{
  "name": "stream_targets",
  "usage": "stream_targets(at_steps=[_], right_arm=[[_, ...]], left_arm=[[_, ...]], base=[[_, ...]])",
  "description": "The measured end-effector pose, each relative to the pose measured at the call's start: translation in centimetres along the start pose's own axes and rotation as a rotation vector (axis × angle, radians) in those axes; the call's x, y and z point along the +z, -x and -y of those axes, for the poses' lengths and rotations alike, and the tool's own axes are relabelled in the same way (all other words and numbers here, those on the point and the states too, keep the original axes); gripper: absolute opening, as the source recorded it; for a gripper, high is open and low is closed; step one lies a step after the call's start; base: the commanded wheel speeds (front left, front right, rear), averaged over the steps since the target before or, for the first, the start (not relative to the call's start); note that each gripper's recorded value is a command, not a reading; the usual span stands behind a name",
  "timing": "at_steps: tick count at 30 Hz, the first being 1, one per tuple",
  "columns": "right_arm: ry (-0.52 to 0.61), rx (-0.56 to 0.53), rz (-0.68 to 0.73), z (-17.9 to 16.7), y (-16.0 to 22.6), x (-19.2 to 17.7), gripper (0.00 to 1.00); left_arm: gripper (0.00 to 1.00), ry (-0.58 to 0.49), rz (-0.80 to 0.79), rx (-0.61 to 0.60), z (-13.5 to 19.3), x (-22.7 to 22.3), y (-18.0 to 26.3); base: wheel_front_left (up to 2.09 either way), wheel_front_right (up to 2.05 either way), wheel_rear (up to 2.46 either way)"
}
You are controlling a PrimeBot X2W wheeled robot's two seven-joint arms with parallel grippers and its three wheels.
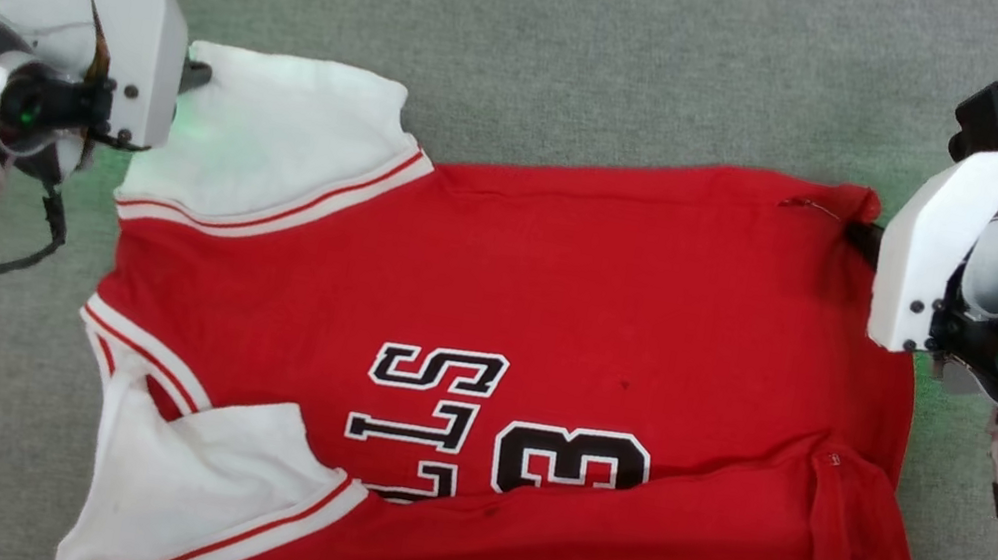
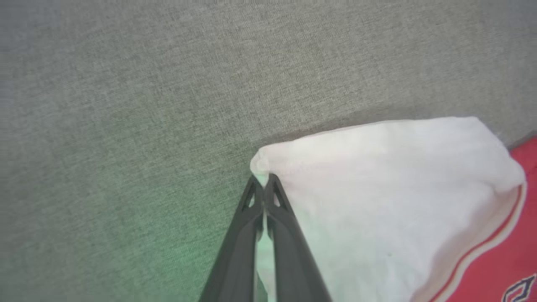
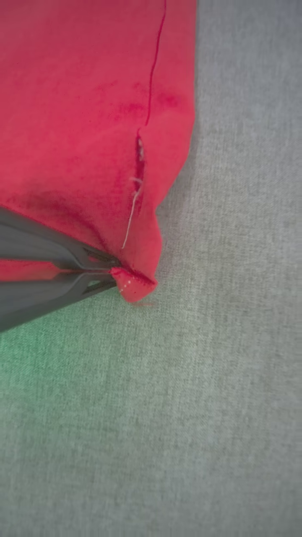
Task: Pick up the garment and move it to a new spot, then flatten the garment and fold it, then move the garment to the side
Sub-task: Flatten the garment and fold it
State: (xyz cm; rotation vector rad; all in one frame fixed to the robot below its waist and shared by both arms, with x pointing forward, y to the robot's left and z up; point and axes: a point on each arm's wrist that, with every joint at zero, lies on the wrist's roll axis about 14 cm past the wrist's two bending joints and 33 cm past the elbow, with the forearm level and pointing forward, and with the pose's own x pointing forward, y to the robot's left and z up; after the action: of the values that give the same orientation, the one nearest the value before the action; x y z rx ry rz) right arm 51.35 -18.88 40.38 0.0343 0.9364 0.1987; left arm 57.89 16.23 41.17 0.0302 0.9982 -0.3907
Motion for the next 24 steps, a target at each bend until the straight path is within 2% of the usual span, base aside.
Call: stream_targets(at_steps=[9, 14, 24], right_arm=[[0.047, 0.011, 0.091, 0.1, 3.0, 0.2, 0.00], [0.061, 0.024, 0.100, 0.2, 5.1, -1.7, 0.00], [0.046, 0.069, 0.074, -0.9, 8.6, -6.6, 0.00]], left_arm=[[0.00, -0.061, 0.069, 0.016, -0.1, 0.6, 4.5], [0.00, -0.108, 0.092, 0.027, 0.4, -0.4, 7.8], [0.00, -0.107, 0.064, 0.047, 3.6, -7.7, 14.7]], base=[[0.00, 0.00, 0.00], [0.00, 0.00, 0.00], [0.00, 0.00, 0.00]])
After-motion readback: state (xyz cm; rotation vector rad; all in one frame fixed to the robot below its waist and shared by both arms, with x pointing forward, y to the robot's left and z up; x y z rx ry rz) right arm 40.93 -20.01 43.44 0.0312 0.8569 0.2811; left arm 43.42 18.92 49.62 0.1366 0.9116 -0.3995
